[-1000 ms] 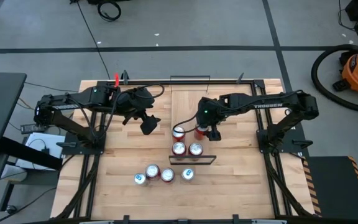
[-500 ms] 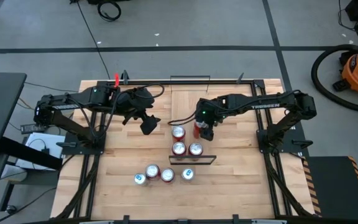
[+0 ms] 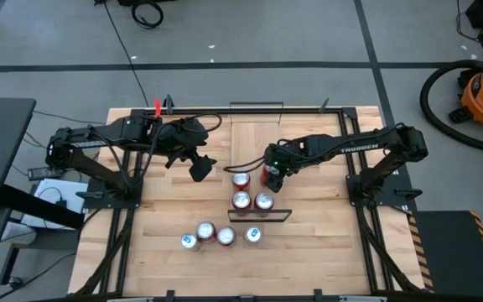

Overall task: Place canned beverage on shelf
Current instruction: Put the red soda can on the shelf aligned with the other red soda can

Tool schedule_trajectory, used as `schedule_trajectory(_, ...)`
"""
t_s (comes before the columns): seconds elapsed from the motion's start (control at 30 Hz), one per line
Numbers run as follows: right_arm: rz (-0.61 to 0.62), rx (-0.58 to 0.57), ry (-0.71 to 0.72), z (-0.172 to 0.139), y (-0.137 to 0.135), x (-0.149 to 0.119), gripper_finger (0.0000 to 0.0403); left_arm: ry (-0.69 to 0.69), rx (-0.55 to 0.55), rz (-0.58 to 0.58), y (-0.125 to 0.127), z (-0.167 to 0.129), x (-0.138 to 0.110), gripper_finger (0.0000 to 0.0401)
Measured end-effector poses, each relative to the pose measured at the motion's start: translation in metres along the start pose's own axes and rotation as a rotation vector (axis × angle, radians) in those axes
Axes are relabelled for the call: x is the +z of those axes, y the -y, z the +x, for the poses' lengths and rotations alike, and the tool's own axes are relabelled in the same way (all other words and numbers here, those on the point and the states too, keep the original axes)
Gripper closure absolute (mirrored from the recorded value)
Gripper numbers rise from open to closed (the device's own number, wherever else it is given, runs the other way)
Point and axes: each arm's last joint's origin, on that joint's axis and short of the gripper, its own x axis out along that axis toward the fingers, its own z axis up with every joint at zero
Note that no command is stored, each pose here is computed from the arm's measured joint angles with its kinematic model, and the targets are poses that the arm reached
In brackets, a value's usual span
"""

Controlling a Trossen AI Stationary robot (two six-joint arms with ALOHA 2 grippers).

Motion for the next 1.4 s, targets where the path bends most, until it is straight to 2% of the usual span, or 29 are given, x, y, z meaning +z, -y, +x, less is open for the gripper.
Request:
schedule_trajectory(0.2,-0.069,0.010,-0.003,-0.001,-0.008,-0.005,0.0063,0.000,0.000,0.000,0.000,0.000,0.000,0.0046)
schedule_trajectory(0.53,-0.079,0.039,-0.022,-0.001,-0.009,-0.006,0.0035,0.001,0.000,0.001,0.000,0.000,0.000,0.0046)
schedule_trajectory(0.8,-0.153,0.070,0.005,-0.022,-0.003,-0.008,0.0034,0.001,0.000,0.002,0.000,0.000,0.000,0.0046)
schedule_trajectory(0.93,-0.292,0.096,-0.017,-0.029,0.004,-0.010,0.0034,0.001,0.000,0.004,0.000,0.000,0.000,0.0046)
schedule_trajectory(1.17,-0.775,0.124,0.032,-0.036,0.006,-0.009,0.0034,0.002,0.001,0.002,0.000,0.000,0.000,0.0046)
schedule_trajectory(1.4,-0.936,0.160,0.075,-0.035,0.003,-0.006,0.0034,0.002,0.000,-0.019,0.000,0.000,0.000,0.0046)
